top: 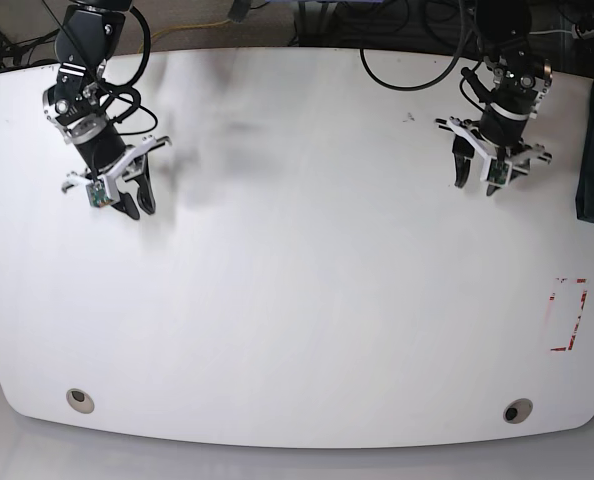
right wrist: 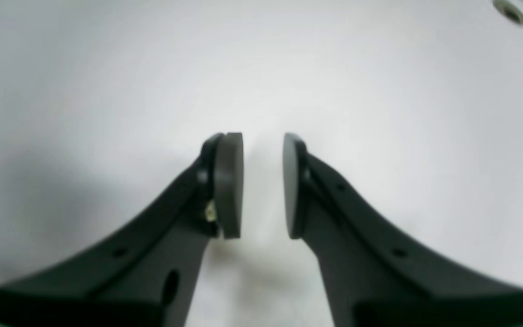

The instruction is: Fold the T-shirt properly

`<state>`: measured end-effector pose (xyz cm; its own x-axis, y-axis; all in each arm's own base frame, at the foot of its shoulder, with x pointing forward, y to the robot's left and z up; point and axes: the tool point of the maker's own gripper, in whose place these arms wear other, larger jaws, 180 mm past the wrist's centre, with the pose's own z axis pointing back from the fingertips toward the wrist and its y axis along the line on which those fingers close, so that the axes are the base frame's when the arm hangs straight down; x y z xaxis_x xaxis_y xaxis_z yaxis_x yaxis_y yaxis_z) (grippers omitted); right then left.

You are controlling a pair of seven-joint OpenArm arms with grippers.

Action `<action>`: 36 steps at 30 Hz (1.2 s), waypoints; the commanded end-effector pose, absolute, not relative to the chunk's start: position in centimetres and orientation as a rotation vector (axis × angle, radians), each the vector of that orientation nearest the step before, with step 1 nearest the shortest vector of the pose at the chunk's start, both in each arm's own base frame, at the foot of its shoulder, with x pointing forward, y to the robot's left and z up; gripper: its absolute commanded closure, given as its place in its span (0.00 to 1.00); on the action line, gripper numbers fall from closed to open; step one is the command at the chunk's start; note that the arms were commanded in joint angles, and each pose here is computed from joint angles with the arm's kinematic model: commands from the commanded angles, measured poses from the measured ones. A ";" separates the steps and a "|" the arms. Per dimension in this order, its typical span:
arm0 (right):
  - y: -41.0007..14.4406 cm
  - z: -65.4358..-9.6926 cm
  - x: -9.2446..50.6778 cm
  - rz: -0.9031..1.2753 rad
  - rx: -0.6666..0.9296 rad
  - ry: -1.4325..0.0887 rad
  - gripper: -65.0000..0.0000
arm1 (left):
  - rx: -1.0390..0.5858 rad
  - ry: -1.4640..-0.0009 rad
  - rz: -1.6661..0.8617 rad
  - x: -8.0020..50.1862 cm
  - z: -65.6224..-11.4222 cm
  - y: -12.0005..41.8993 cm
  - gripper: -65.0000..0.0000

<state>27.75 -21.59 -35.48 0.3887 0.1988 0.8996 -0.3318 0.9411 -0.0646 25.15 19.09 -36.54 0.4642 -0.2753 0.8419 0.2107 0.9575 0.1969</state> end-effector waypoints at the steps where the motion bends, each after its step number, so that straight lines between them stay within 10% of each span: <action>1: -21.9 -34.5 27.4 0.332 0.135 -1.162 0.79 | 0.038 -1.117 -0.285 25.2 -34.9 17.5 0.60; 36: -18.8 -41.6 -1.3 -0.098 0.309 -0.680 0.79 | -0.297 -0.447 -0.011 -5.3 -43.8 13.5 0.61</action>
<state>-0.08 -18.62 -41.29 0.7637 -0.1711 0.6225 -0.0281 0.9545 0.2968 -3.20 13.41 -43.14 0.8815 0.0304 0.4712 0.1052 0.9602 -0.2588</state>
